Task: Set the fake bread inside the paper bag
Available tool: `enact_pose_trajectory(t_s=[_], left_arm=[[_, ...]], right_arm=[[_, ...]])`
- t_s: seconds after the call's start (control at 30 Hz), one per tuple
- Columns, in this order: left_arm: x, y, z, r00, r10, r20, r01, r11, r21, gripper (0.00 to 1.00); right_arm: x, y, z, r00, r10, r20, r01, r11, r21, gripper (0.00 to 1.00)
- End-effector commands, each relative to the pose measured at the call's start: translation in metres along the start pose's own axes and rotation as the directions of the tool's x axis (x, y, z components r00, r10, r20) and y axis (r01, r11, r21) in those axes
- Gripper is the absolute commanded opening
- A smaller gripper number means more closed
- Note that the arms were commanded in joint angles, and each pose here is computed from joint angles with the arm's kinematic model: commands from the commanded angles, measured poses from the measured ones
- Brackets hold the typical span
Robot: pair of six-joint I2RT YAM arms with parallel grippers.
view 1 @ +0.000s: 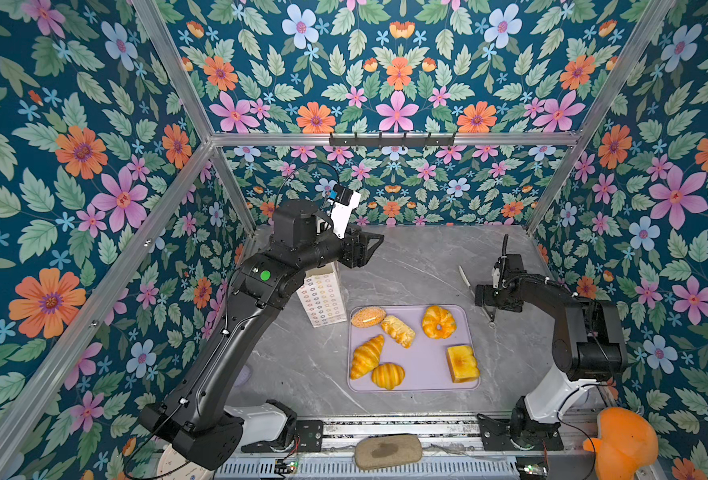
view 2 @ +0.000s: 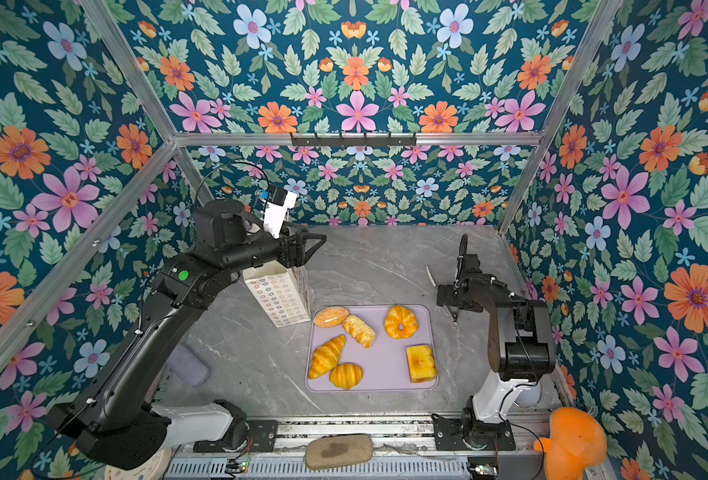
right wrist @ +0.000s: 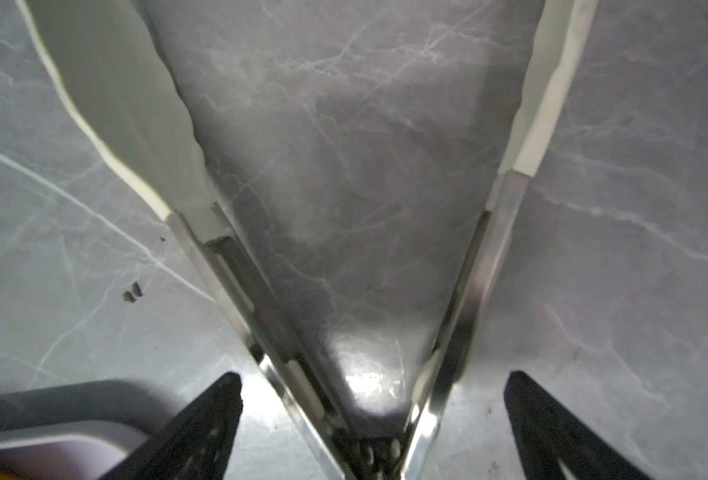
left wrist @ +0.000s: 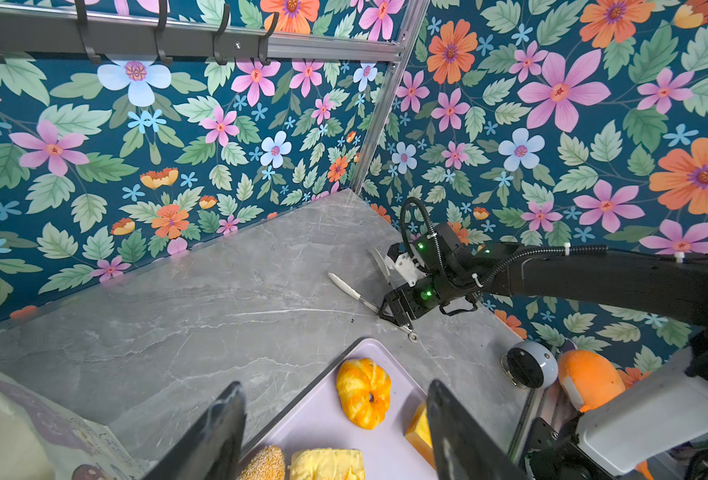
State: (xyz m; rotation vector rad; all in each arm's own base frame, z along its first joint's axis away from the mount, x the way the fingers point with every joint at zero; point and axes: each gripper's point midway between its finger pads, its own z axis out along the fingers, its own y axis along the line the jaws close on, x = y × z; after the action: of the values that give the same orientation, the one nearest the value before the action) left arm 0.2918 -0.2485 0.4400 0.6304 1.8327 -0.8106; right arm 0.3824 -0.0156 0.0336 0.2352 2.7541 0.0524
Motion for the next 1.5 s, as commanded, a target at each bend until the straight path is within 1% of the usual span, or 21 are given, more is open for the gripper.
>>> enact_pose_trajectory(t_s=[0.0,0.1,0.5,0.77,0.9,1.07,1.27,1.37,1.47], left_arm=[[-0.002,0.0,0.002,1.0,0.016,0.011,-0.016,1.0,0.0,0.7],[-0.001,0.0,0.005,1.0,0.006,0.01,-0.007,1.0,0.006,0.69],[-0.004,-0.005,0.008,1.0,-0.011,0.021,0.011,1.0,0.028,0.69],[-0.009,-0.01,0.003,0.999,-0.017,0.037,0.015,0.999,0.05,0.68],[-0.01,-0.012,0.001,0.999,-0.016,0.047,0.014,0.998,0.054,0.67],[-0.01,-0.013,0.0,0.998,-0.016,0.054,0.012,0.998,0.059,0.67],[-0.009,-0.013,-0.002,0.998,-0.014,0.057,0.011,0.998,0.06,0.67],[-0.008,-0.013,-0.003,0.998,-0.014,0.059,0.01,0.998,0.059,0.67],[-0.009,-0.014,-0.004,0.998,-0.013,0.064,0.009,0.998,0.058,0.67]], right_arm=[[0.0,0.004,0.005,1.0,-0.013,-0.014,0.013,1.0,-0.025,0.99],[-0.004,0.007,0.011,1.0,-0.015,-0.015,0.014,0.999,-0.041,0.99],[-0.023,0.005,0.026,1.0,-0.011,0.007,0.011,1.0,-0.021,0.99],[-0.015,0.003,0.039,0.999,0.001,-0.046,-0.002,1.0,-0.015,0.99],[-0.012,0.002,0.041,0.998,0.004,-0.062,-0.005,1.0,-0.015,0.93],[-0.001,0.001,0.049,0.993,0.013,-0.119,-0.014,1.0,-0.01,0.84],[0.001,0.005,0.045,0.994,0.013,-0.112,-0.017,0.999,-0.029,0.74],[0.004,0.004,0.046,0.993,0.016,-0.12,-0.02,0.999,-0.031,0.73],[0.004,0.004,0.044,0.993,0.015,-0.117,-0.019,0.999,-0.032,0.74]])
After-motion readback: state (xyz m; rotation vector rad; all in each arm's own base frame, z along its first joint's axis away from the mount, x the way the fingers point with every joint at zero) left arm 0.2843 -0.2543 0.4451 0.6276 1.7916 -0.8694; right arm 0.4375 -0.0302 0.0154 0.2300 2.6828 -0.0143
